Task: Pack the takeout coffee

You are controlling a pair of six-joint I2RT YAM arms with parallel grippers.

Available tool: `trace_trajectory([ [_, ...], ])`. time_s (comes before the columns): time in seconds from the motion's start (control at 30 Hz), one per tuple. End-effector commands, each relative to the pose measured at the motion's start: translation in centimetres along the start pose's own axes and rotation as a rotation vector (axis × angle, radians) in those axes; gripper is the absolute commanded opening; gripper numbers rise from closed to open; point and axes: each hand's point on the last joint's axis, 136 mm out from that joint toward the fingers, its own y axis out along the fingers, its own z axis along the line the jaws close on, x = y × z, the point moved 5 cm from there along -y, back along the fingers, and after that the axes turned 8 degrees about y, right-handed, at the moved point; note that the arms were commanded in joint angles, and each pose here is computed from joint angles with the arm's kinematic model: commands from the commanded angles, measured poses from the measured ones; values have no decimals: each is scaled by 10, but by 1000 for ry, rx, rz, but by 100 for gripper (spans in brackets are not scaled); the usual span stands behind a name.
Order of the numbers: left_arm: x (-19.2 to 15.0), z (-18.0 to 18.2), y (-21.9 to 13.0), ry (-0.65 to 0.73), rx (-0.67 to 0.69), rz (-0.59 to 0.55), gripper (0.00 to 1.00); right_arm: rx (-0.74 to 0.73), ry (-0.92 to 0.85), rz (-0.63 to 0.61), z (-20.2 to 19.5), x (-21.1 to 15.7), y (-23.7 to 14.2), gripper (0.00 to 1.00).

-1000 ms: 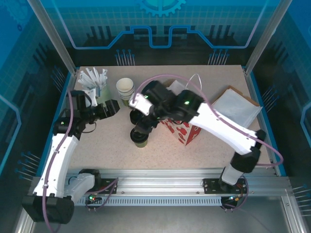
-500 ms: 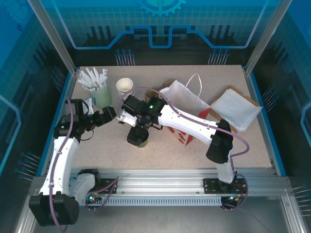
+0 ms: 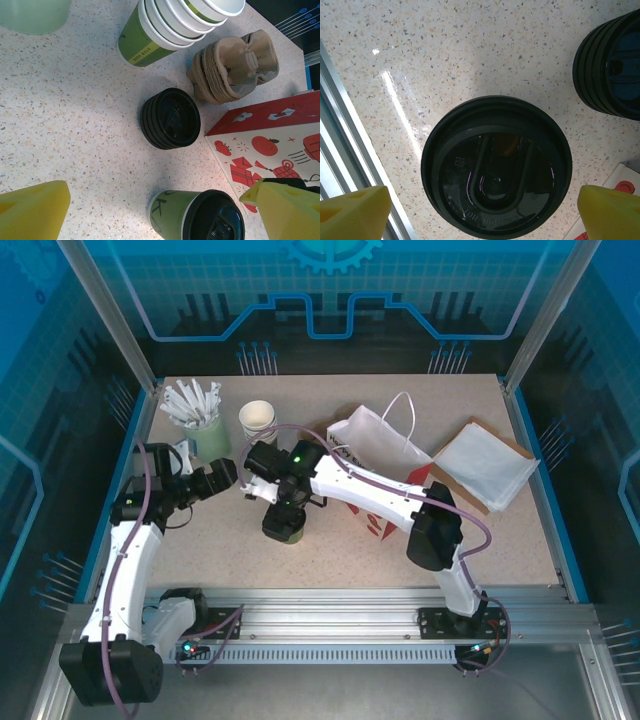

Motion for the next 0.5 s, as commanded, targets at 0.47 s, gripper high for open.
trace_trajectory([
  [0.47,1,-4,3,19,-60,-10,97,4,-5,62,-8,-2,13,91],
])
